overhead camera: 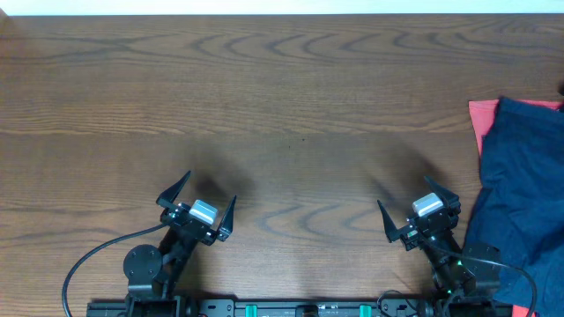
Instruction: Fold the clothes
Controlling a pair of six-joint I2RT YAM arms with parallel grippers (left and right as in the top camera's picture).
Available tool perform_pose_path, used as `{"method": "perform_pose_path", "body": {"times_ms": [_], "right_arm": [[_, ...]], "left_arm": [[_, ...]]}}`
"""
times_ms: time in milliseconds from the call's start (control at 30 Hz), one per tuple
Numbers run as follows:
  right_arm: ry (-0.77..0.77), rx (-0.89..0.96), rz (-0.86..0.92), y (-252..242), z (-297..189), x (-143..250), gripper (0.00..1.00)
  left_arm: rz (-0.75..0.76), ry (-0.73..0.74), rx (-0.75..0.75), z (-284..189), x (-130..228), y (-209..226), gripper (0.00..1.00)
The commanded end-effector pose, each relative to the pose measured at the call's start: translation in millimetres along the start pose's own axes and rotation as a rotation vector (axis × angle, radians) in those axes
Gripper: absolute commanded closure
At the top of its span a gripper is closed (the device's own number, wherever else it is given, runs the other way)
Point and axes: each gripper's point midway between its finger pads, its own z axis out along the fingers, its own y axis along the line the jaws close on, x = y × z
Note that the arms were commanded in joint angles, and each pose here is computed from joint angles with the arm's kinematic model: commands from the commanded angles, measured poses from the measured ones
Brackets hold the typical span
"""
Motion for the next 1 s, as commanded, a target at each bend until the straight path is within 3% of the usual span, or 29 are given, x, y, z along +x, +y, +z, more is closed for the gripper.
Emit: {"method": "perform_pose_path", "body": {"times_ms": [0, 967], "right_arm": [[0.001, 0.015, 0.008, -3.2, -0.4, 1.0, 0.01], [-0.017, -0.058, 0.062, 9.2, -0.7, -2.5, 0.01]], "left_arm": [[-0.045, 0.084, 0.027, 4.0, 27.7, -6.7, 0.02], [-0.061, 0.094, 0.009, 4.0, 29.8, -3.7, 0.02]]}}
